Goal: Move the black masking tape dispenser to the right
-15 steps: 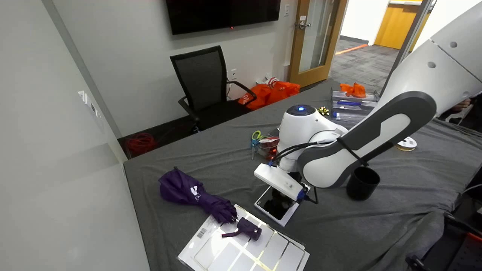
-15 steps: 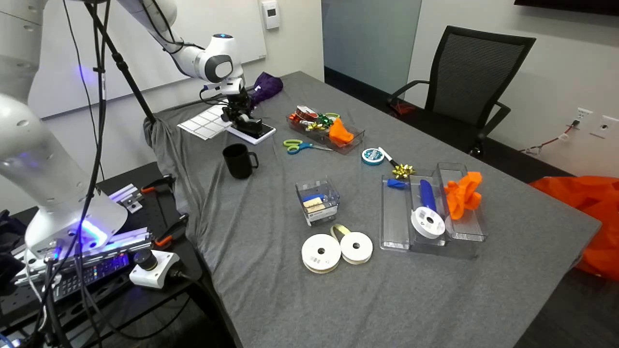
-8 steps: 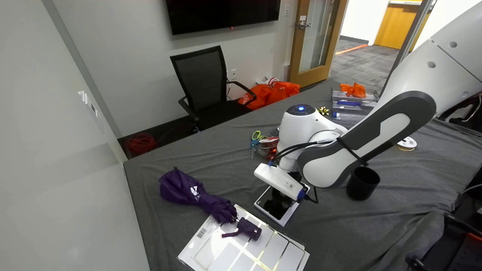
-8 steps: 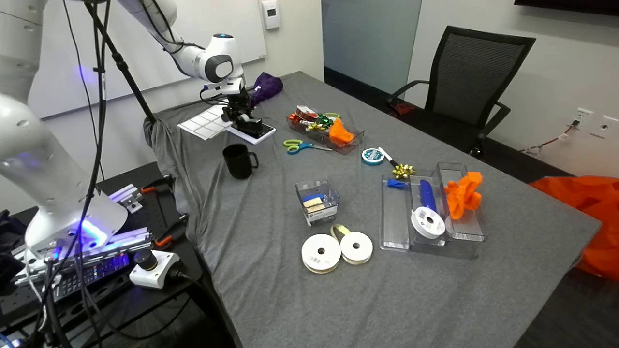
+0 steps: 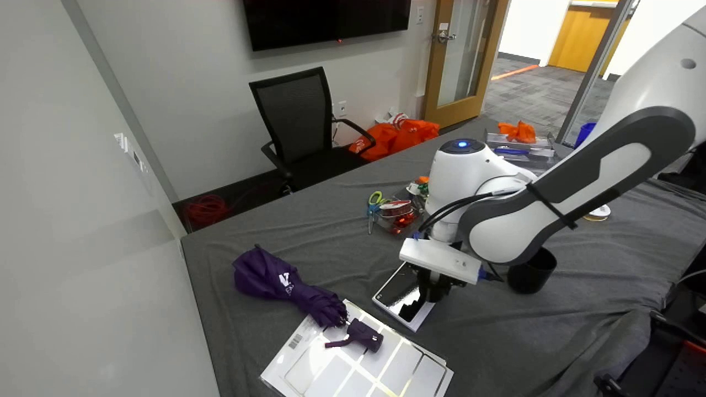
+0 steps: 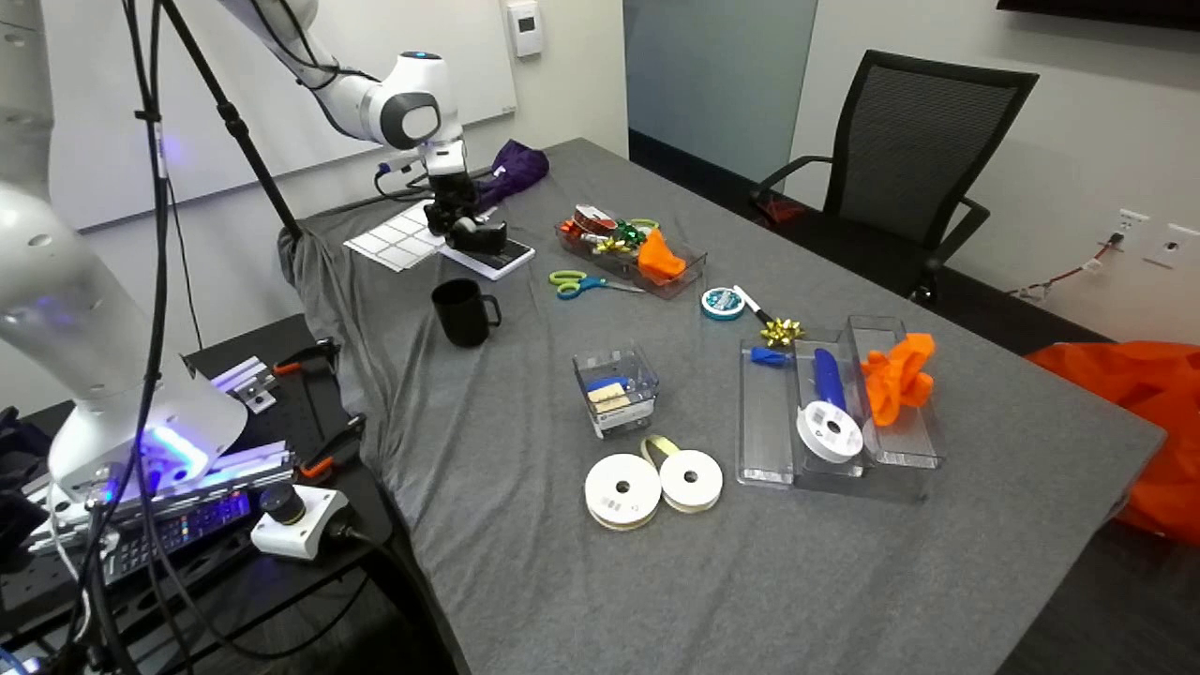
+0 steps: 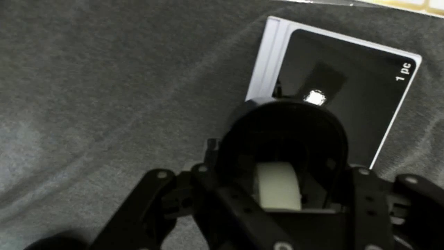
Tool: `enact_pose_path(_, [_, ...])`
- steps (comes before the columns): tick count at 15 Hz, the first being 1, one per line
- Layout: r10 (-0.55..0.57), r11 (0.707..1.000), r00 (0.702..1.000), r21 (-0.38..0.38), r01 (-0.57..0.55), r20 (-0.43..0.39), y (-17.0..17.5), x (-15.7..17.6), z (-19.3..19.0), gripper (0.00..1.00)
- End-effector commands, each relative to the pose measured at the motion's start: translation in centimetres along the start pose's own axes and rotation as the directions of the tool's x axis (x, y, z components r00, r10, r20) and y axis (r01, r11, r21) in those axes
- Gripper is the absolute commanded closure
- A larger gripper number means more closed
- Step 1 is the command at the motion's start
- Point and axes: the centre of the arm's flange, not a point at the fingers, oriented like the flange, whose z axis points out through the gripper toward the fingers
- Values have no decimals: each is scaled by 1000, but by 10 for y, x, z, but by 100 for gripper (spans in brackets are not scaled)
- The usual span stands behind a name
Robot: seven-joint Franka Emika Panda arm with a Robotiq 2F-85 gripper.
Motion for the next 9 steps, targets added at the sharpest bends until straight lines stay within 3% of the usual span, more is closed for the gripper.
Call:
enact_pose_path(1, [-152,988,988,-4,152,10,48,6,-47,58])
enact_pose_path(4, [-319,948,948,4,319,7,75,17,-77,58])
enact_pose_path(9, [-566,824,824,27,565,34,125,53,-116,58])
